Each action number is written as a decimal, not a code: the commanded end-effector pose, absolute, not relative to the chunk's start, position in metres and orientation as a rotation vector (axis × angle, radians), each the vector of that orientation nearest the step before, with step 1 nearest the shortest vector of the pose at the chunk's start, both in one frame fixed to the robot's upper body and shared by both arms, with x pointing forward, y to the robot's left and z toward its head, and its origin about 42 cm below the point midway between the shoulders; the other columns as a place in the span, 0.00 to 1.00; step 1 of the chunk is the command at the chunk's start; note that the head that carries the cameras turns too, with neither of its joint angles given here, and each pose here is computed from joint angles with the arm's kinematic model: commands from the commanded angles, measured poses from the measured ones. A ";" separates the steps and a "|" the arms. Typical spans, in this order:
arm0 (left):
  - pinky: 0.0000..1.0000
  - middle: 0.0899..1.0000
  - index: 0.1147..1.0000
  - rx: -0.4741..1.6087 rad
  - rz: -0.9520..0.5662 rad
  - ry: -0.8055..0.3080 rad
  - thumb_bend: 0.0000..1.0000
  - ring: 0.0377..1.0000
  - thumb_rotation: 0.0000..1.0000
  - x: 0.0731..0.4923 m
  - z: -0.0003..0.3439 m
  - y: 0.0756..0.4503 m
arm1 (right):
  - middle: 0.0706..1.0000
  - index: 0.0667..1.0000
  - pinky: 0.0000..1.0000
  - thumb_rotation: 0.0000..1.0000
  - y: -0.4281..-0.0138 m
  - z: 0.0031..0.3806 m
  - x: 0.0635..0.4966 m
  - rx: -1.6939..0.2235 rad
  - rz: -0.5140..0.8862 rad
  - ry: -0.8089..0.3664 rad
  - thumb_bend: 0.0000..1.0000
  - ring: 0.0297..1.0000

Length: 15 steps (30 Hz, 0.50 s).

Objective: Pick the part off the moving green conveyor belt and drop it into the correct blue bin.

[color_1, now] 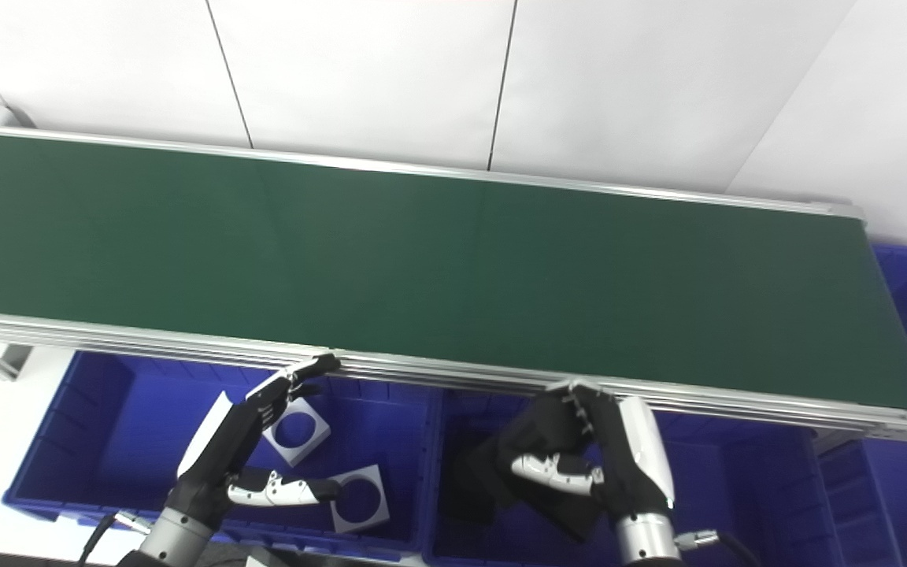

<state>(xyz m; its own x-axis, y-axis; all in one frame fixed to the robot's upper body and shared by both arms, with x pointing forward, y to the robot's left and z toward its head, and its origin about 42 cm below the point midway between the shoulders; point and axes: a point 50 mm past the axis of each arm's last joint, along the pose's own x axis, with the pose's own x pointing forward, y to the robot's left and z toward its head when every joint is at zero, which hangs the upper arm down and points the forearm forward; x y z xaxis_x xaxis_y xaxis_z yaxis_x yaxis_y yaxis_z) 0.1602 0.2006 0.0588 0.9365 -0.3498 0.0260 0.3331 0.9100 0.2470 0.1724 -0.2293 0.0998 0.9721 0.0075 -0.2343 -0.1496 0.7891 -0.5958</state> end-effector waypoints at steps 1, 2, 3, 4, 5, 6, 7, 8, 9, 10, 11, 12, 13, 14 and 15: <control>0.86 0.89 0.79 0.230 -0.360 -0.122 0.90 0.90 0.39 0.162 0.069 0.201 | 0.45 0.50 0.31 0.00 -0.228 0.104 0.176 -0.701 0.085 0.197 0.50 0.37; 0.87 0.89 0.79 0.227 -0.361 -0.121 0.90 0.90 0.38 0.162 0.069 0.202 | 0.45 0.50 0.32 0.00 -0.227 0.101 0.176 -0.714 0.087 0.204 0.50 0.37; 0.87 0.89 0.80 0.227 -0.361 -0.120 0.90 0.90 0.38 0.161 0.069 0.202 | 0.44 0.50 0.32 0.00 -0.227 0.099 0.176 -0.730 0.089 0.207 0.51 0.37; 0.86 0.89 0.79 0.229 -0.360 -0.118 0.90 0.90 0.38 0.161 0.069 0.203 | 0.44 0.50 0.33 0.00 -0.227 0.096 0.177 -0.748 0.091 0.212 0.51 0.37; 0.86 0.89 0.79 0.230 -0.361 -0.116 0.91 0.90 0.38 0.160 0.069 0.204 | 0.44 0.50 0.35 0.00 -0.226 0.093 0.177 -0.767 0.097 0.221 0.51 0.38; 0.86 0.89 0.79 0.231 -0.362 -0.115 0.90 0.90 0.38 0.160 0.069 0.204 | 0.45 0.48 0.42 0.00 -0.226 0.091 0.177 -0.778 0.102 0.227 0.51 0.41; 0.86 0.89 0.79 0.233 -0.365 -0.117 0.90 0.90 0.38 0.160 0.070 0.205 | 0.46 0.48 0.45 0.00 -0.225 0.089 0.176 -0.791 0.109 0.233 0.51 0.41; 0.86 0.89 0.80 0.237 -0.368 -0.118 0.90 0.90 0.38 0.160 0.070 0.206 | 0.51 0.46 0.49 0.02 -0.223 0.088 0.176 -0.793 0.114 0.235 0.51 0.52; 0.86 0.90 0.80 0.238 -0.370 -0.119 0.90 0.90 0.38 0.160 0.070 0.206 | 0.63 0.46 0.52 0.08 -0.222 0.087 0.175 -0.784 0.118 0.236 0.50 0.59; 0.84 0.90 0.80 0.240 -0.373 -0.120 0.90 0.90 0.38 0.160 0.070 0.206 | 0.71 0.46 0.55 0.11 -0.220 0.087 0.173 -0.774 0.121 0.236 0.50 0.64; 0.84 0.90 0.80 0.240 -0.375 -0.121 0.90 0.90 0.38 0.160 0.070 0.207 | 0.72 0.46 0.55 0.11 -0.219 0.087 0.172 -0.767 0.123 0.234 0.50 0.65; 0.84 0.90 0.80 0.240 -0.378 -0.121 0.89 0.90 0.38 0.160 0.070 0.206 | 0.76 0.46 0.57 0.12 -0.218 0.086 0.170 -0.762 0.121 0.228 0.50 0.68; 0.84 0.90 0.80 0.241 -0.380 -0.121 0.89 0.90 0.38 0.161 0.071 0.206 | 0.82 0.64 0.62 0.09 -0.216 0.086 0.168 -0.763 0.117 0.221 0.56 0.74; 0.84 0.90 0.80 0.241 -0.382 -0.121 0.89 0.90 0.38 0.161 0.071 0.206 | 0.85 0.71 0.65 0.11 -0.215 0.086 0.167 -0.764 0.114 0.217 0.59 0.77; 0.84 0.90 0.80 0.244 -0.384 -0.123 0.89 0.90 0.38 0.162 0.071 0.205 | 0.86 0.74 0.66 0.12 -0.214 0.086 0.164 -0.766 0.109 0.192 0.61 0.79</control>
